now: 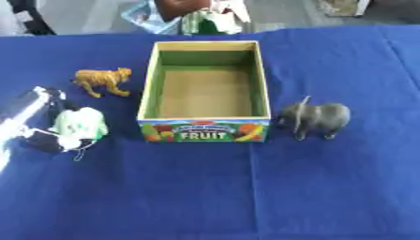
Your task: Pick up objects on the table and place them in the box.
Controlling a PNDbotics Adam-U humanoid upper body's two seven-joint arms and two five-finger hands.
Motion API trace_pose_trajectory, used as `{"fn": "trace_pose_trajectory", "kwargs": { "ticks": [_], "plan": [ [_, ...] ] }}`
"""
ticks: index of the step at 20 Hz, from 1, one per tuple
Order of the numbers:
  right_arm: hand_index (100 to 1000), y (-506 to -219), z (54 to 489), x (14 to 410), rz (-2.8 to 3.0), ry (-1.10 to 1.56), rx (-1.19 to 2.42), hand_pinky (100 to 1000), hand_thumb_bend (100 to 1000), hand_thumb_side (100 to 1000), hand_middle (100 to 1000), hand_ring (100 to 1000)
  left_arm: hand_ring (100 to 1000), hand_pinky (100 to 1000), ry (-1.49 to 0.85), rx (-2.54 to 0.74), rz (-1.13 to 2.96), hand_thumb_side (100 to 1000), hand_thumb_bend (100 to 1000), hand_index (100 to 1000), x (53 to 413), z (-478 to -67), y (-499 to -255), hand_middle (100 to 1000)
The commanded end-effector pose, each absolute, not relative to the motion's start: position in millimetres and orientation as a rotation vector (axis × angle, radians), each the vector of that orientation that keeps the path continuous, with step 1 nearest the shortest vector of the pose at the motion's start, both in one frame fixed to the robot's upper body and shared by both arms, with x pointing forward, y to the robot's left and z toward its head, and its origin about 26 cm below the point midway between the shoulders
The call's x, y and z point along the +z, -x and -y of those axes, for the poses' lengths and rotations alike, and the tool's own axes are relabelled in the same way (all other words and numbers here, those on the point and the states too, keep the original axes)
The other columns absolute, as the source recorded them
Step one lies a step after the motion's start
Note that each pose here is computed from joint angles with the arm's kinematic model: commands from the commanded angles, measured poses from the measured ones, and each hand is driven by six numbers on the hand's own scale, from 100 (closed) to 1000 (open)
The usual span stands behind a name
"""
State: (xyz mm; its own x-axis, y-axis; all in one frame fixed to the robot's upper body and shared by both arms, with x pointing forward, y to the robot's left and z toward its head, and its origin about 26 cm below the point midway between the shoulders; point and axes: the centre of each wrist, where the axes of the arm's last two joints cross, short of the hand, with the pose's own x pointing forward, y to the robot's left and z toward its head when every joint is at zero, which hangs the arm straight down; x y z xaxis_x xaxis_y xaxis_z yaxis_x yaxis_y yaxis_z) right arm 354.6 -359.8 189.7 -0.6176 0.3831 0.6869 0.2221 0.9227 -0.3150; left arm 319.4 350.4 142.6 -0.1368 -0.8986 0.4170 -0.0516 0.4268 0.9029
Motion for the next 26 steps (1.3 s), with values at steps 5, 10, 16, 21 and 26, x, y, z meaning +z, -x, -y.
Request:
{"fn": "trace_pose_trajectory", "kwargs": {
  "ticks": [5, 10, 16, 21, 26],
  "plan": [
    [819, -354, 363, 197, 2.27, 0.442, 0.263, 515, 412, 152, 711, 666, 156, 265, -1.022, -0.859, 1.713, 100, 459, 436, 190, -342, -317, 173],
    [819, -354, 364, 196, 2.267, 0.441, 0.265, 515, 412, 152, 711, 667, 154, 263, -1.091, -0.864, 1.814, 100, 465, 432, 224, -332, -312, 169],
    [819, -354, 363, 194, 2.26, 0.437, 0.27, 515, 411, 151, 711, 667, 163, 275, -1.082, -0.935, 1.953, 100, 469, 437, 272, -311, -318, 176],
    [820, -355, 359, 192, 2.254, 0.418, 0.284, 516, 412, 153, 711, 666, 164, 272, -0.949, -1.02, 2.029, 100, 461, 439, 295, -276, -350, 176],
    [820, -356, 356, 192, 2.257, 0.4, 0.292, 516, 413, 153, 711, 666, 175, 289, -0.913, -1.102, 1.981, 100, 488, 449, 292, -246, -392, 187]
  ]
}}
